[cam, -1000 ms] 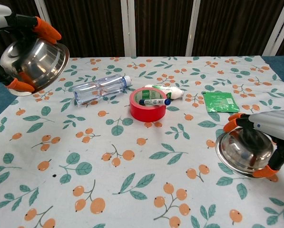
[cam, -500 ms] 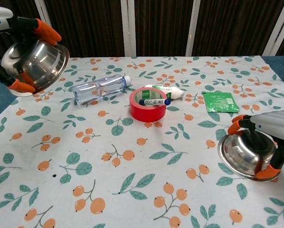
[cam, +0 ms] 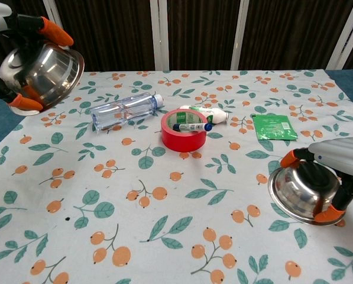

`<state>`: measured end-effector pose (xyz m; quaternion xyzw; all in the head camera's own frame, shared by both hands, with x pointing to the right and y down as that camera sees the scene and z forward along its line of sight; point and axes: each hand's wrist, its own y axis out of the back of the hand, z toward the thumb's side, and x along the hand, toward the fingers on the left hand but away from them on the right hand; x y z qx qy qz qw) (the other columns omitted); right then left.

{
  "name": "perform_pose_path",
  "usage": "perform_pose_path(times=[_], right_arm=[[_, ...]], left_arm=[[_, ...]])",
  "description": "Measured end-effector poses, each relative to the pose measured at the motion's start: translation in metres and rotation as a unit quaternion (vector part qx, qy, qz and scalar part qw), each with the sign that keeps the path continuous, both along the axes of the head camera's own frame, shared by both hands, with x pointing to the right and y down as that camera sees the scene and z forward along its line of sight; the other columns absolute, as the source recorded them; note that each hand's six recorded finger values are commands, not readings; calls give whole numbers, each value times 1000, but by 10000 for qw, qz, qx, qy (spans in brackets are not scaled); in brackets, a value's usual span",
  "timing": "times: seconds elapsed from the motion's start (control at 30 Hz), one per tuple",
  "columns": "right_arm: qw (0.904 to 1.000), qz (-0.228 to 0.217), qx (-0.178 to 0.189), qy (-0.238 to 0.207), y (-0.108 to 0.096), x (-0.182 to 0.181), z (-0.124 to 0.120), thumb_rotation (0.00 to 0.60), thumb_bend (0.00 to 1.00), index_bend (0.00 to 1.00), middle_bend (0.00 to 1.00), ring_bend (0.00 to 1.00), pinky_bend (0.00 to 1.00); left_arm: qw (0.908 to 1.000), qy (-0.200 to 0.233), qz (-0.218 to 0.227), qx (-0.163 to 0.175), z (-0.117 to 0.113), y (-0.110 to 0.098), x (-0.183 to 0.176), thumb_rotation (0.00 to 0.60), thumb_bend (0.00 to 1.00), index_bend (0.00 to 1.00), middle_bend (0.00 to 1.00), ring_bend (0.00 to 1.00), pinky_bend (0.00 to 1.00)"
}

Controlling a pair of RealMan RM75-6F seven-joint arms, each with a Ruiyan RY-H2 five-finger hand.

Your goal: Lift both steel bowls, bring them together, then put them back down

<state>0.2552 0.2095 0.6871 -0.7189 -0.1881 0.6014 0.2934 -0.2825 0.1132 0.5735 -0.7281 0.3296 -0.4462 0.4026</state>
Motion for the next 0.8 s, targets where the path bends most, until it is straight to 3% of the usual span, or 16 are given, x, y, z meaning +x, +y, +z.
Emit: perform_pose_path(times=[0.2, 0.37, 0.6, 0.8], right_arm=[[9999, 101, 45, -106, -1, -1, -1, 600, 171, 351, 329, 445, 193], [9988, 291, 223, -338, -14, -2, -13, 600, 171, 369, 329, 445, 193], [9926, 618, 651, -822, -45, 0, -45, 600, 172, 382, 330, 455, 193], [9763, 1106, 997, -1570, -73, 2, -77, 600, 171, 426, 331, 458, 190]], left_arm=[[10000, 62, -54, -14, -1, 0, -3, 600, 0, 202, 142, 200, 351], [9995, 292, -81, -87, 0, 0, -3, 600, 0, 207, 143, 200, 351], [9943, 1063, -39, -91, -2, 1, 5, 600, 0, 210, 149, 200, 351], [9823, 1864, -1, -179, 3, 4, 9, 600, 0, 214, 151, 200, 351]])
